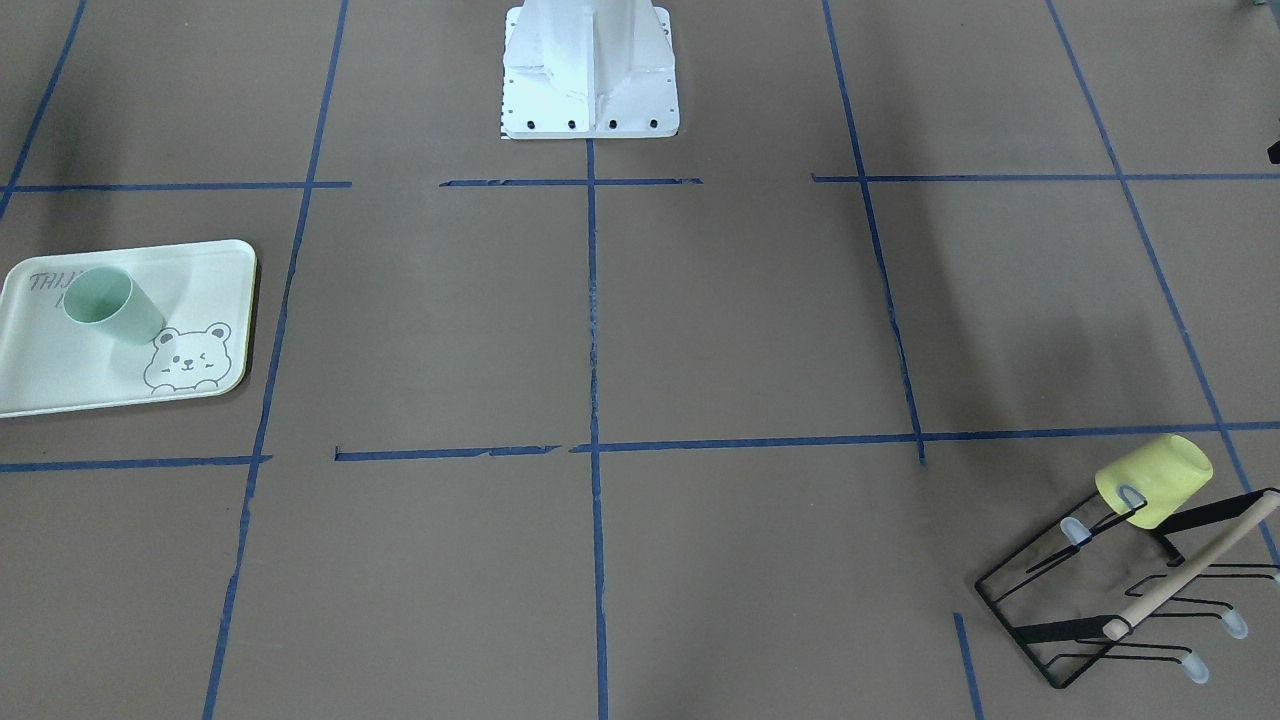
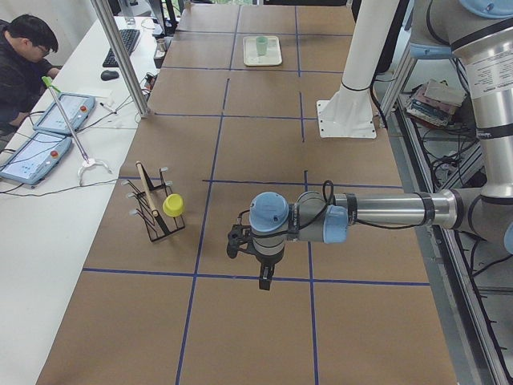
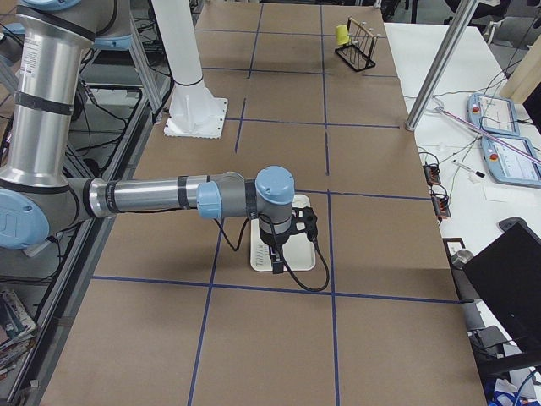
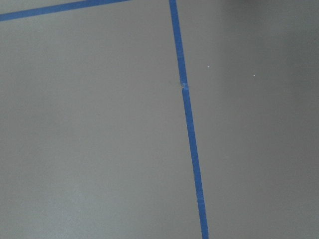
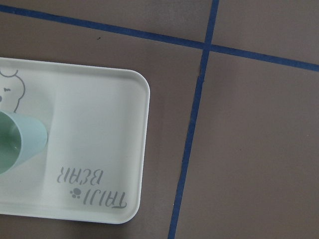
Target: Left arm grabs green cup and hands to right arm on tray
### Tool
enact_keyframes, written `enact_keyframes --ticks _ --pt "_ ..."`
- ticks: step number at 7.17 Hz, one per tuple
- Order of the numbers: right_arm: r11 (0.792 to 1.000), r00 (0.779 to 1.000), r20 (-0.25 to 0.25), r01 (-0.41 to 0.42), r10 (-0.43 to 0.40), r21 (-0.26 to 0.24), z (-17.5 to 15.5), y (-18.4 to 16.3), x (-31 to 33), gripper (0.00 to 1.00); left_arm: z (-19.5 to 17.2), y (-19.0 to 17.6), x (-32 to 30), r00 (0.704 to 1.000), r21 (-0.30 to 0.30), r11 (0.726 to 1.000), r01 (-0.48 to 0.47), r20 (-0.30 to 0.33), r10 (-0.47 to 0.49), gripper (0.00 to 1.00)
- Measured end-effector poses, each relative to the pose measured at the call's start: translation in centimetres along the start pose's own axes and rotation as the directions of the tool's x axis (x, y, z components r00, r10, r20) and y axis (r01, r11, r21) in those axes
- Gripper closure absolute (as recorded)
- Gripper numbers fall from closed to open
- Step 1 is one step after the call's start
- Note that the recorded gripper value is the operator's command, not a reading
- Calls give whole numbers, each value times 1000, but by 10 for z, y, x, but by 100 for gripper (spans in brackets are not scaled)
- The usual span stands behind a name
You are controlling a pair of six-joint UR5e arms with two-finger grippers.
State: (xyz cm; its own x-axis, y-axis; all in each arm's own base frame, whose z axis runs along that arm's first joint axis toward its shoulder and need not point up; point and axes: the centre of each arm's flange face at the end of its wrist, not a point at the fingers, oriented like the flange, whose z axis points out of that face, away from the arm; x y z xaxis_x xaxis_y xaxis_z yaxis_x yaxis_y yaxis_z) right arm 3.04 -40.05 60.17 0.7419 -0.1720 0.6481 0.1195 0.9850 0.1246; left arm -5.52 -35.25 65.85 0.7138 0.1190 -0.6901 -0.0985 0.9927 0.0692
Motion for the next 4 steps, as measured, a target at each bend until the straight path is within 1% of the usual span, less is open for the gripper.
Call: enact_keyframes --ticks 4 --pt "1000 1000 3 1 -1 0 1 0 0 0 5 7 -5 1000 -10 1000 10 3 -10 0"
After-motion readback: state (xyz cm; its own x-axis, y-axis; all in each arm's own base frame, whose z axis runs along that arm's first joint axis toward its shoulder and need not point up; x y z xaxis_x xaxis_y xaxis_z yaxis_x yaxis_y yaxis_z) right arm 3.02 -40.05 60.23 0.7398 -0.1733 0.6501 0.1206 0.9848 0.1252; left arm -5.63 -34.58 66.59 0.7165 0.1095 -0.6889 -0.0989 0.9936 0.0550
